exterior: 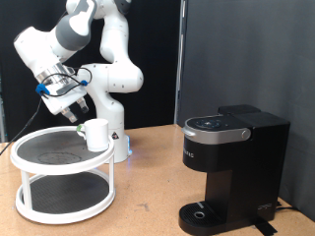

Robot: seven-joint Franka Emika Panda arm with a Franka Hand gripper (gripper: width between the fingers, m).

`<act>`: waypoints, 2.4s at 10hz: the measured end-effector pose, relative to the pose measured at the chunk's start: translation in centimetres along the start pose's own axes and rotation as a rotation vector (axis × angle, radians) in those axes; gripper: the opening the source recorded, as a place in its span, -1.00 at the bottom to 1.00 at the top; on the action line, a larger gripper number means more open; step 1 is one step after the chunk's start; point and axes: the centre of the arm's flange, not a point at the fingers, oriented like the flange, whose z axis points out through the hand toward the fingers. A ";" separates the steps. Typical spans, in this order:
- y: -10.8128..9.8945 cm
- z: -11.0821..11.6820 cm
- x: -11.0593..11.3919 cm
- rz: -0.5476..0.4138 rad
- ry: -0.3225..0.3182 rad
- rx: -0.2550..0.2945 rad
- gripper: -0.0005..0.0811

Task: Make a cup of coffee with the keurig machine

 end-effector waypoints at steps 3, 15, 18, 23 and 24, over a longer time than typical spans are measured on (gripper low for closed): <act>-0.8 1.3 0.5 -0.005 0.013 0.016 0.81; -1.8 3.2 0.7 -0.027 -0.011 0.012 -0.50; -1.8 3.3 0.7 -0.027 -0.008 0.011 -0.95; -1.1 1.3 -0.2 -0.012 -0.039 -0.037 -0.98; -0.7 0.6 -0.4 -0.005 -0.047 -0.050 -0.98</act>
